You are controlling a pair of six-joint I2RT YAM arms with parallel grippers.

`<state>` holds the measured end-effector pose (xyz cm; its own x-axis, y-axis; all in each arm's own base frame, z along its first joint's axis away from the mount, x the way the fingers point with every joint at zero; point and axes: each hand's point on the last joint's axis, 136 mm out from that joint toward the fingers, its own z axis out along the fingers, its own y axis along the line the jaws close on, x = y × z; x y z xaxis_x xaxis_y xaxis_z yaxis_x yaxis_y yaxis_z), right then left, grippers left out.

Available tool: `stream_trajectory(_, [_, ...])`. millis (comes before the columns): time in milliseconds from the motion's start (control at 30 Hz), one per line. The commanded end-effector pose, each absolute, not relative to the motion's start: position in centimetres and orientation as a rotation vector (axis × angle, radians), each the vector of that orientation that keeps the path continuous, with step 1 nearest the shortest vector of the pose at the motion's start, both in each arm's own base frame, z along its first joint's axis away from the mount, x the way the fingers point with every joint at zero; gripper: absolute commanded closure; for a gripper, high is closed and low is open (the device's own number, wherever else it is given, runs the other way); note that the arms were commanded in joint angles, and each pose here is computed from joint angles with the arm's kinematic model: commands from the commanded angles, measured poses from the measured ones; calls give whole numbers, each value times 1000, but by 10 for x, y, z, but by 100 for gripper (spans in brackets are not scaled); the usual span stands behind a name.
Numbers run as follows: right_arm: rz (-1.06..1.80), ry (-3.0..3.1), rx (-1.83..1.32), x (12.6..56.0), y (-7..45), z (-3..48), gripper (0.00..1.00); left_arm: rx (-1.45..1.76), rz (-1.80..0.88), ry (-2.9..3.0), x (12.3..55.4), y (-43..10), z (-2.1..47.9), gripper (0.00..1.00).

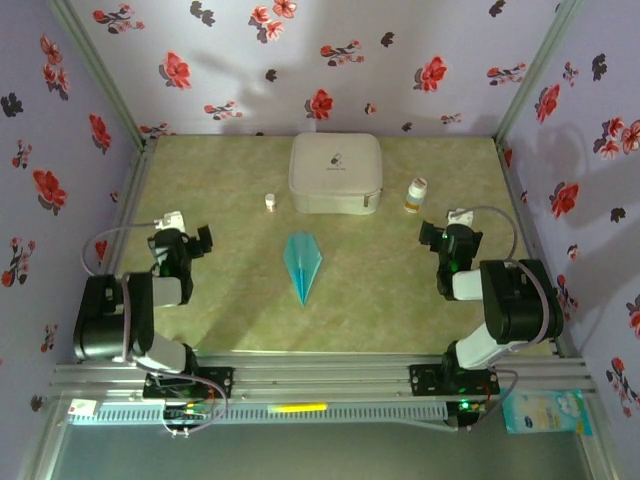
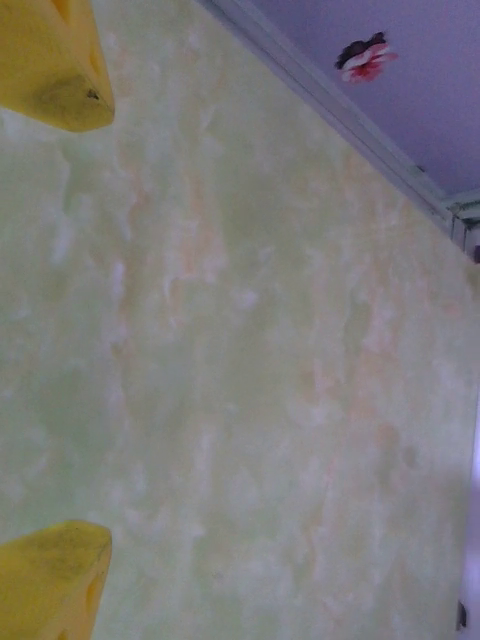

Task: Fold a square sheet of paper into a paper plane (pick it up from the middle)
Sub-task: Reset both arms

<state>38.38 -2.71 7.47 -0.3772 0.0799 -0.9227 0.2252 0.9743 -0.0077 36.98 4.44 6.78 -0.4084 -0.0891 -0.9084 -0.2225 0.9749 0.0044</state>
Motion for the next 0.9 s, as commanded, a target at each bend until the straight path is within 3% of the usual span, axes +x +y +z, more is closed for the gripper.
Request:
stream_trajectory(0, [-179, 1884, 285, 390, -35, 91, 1, -195, 91, 1847, 378, 40, 96, 0])
stream_trajectory(133, [-181, 1887, 283, 389, -35, 90, 1, -195, 206, 1871, 390, 40, 98, 0])
stream_trajectory(867, [-179, 1894, 284, 389, -35, 90, 1, -147, 194, 1897, 394, 31, 97, 0])
